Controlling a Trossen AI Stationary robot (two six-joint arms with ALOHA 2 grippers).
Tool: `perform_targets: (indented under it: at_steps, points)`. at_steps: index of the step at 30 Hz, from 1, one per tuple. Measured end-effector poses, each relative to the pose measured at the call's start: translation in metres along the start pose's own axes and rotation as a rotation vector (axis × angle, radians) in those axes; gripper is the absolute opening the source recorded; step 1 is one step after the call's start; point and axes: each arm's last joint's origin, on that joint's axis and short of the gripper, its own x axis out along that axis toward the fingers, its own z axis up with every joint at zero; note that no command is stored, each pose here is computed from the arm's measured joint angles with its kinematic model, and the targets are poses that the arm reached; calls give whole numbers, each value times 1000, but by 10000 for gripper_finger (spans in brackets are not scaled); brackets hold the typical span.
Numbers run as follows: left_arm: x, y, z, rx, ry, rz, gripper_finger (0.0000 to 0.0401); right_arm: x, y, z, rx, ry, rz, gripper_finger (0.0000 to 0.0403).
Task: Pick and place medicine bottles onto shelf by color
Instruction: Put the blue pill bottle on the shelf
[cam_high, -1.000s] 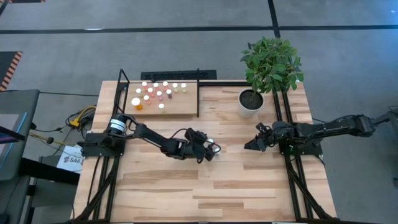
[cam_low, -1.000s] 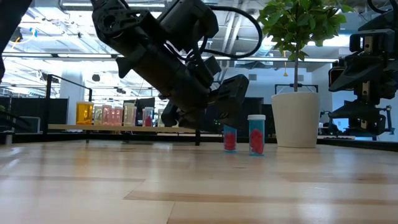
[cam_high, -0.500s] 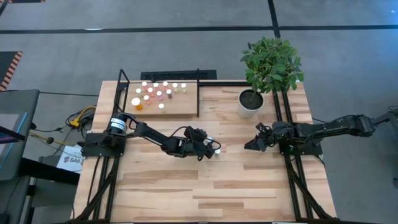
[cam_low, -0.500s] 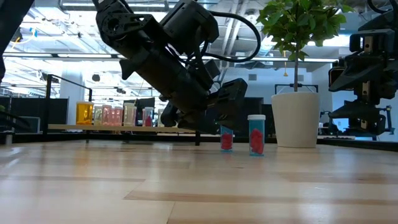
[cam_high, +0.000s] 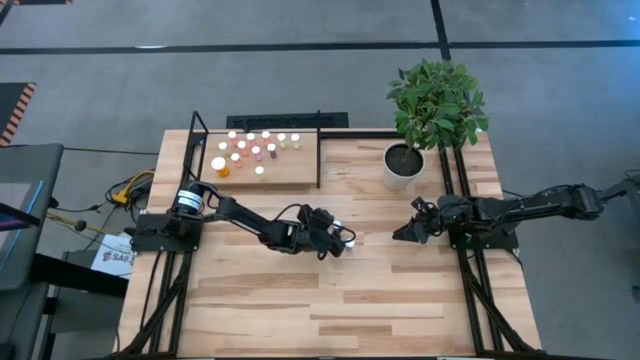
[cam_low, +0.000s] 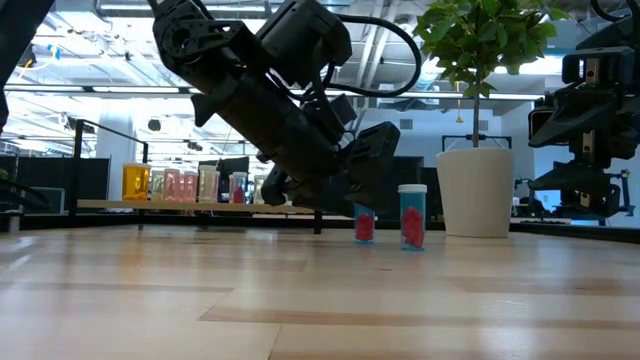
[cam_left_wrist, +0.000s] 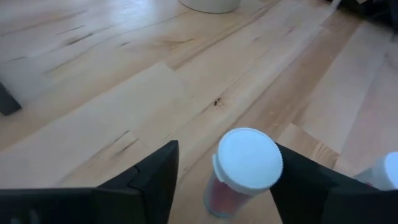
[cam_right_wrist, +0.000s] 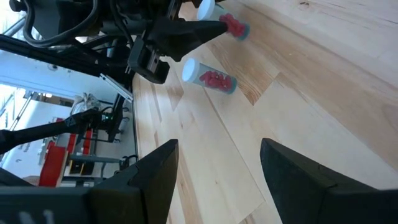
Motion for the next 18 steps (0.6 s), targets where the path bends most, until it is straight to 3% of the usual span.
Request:
perform_targets:
  at_steps: [11, 18]
  points:
    - [0, -1, 0, -41, 24, -40, 107, 0, 0, 0, 0, 0, 0, 249]
    - [0, -4, 2, -64, 26, -94, 72, 0, 0, 0, 0, 0, 0, 249]
